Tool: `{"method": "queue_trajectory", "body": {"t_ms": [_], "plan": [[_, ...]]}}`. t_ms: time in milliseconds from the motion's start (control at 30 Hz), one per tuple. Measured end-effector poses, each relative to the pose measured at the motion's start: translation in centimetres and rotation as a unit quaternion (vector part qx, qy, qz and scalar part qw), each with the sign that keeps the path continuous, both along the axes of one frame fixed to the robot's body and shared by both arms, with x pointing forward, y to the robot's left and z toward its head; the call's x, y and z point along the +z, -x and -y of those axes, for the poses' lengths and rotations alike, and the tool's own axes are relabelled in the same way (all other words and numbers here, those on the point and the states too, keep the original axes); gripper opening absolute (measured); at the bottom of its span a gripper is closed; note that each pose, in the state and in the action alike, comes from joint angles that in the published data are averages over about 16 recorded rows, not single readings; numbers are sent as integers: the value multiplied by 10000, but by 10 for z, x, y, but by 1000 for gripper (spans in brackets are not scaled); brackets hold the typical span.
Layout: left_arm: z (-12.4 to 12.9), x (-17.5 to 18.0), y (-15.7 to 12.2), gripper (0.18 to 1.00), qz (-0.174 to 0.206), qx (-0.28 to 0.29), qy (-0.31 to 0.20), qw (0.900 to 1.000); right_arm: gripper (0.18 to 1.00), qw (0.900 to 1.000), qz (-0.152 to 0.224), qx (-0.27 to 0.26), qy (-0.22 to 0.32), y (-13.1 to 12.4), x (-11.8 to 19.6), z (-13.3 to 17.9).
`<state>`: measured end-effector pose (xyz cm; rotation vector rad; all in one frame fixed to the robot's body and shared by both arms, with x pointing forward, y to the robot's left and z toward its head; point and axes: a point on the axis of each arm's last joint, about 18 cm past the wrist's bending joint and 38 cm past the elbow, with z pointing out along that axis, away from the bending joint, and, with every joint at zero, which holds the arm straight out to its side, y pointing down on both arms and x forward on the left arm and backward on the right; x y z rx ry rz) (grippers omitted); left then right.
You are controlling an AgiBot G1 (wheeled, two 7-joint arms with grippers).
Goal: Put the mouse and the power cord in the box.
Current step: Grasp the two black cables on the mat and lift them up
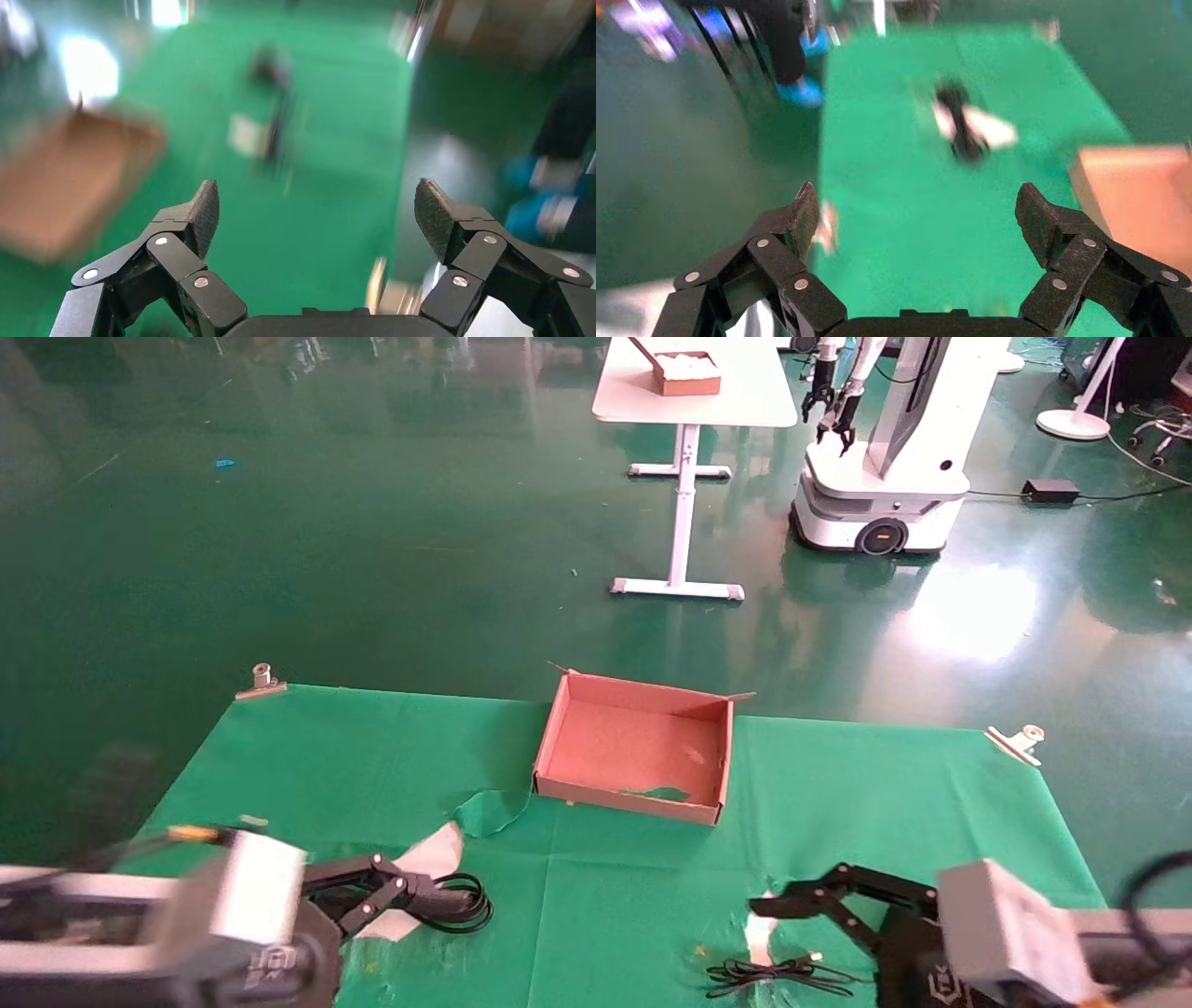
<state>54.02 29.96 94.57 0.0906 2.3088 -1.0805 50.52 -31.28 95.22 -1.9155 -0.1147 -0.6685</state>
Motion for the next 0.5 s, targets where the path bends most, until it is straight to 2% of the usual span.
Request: {"method": "queue_trajectory", "body": {"t_ms": [100, 267, 500], "plan": [[-1, -8, -26, 1001, 49, 531, -687, 9962, 1001, 9994, -35, -229, 271, -7, -5, 3], [4, -16, -68, 1001, 262, 1254, -1561, 9794, 1001, 9977, -122, -467, 479, -13, -9, 8], [18, -26, -115, 1001, 613, 1842, -2288, 9539, 1001, 9966, -260, -597, 502, -9, -16, 18]]}}
